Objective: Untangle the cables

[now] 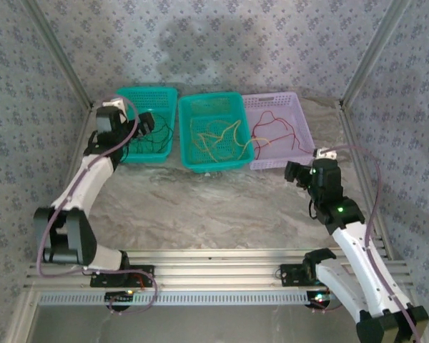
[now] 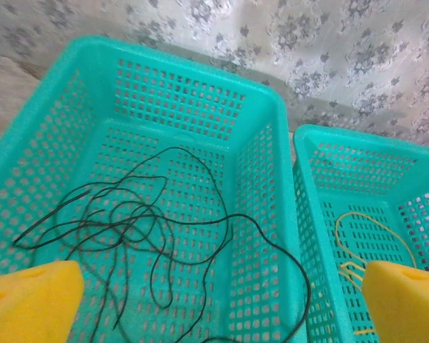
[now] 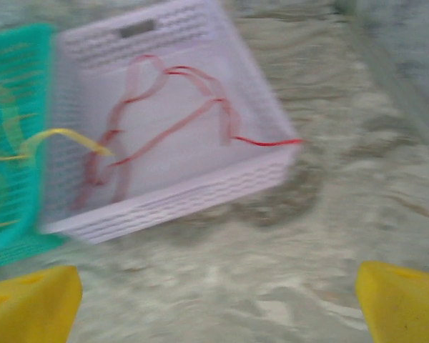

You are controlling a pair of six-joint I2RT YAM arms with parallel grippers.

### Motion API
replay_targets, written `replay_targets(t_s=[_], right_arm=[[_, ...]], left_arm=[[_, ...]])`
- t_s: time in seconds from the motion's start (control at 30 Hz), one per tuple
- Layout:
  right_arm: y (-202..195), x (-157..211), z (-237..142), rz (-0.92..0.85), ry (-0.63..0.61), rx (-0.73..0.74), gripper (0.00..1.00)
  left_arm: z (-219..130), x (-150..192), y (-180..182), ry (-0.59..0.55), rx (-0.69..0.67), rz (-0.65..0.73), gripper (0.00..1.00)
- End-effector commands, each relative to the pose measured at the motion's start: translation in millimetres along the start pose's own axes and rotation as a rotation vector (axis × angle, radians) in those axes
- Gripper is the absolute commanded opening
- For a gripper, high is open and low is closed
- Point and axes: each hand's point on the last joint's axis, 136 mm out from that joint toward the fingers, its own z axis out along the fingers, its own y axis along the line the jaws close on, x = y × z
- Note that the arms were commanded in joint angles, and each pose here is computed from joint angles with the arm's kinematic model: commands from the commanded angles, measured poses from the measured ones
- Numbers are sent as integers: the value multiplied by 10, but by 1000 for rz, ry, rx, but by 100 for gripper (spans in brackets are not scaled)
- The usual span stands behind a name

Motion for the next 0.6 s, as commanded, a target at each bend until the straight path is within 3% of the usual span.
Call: replay_targets(t_s=[0.0,0.13,0.2,0.37,0.57], right_arm=[[-603,-115,63,38,-135,295,100],[-851,-12,202,115,-299,368,100],[-826,79,396,147,-282,320,100],[-775,214,835,33,-227,358,100],[-714,339,1198,-28,-216,322,100]], left_arm=[[-272,-23,212,-64,-116,-22,100],[-472,228,424,-8,-205,22,100],[-497,401,516,5,-229,28,100],[-478,827,813,87,-326,46,100],[-425,1089,1055,83,-397,62,100]])
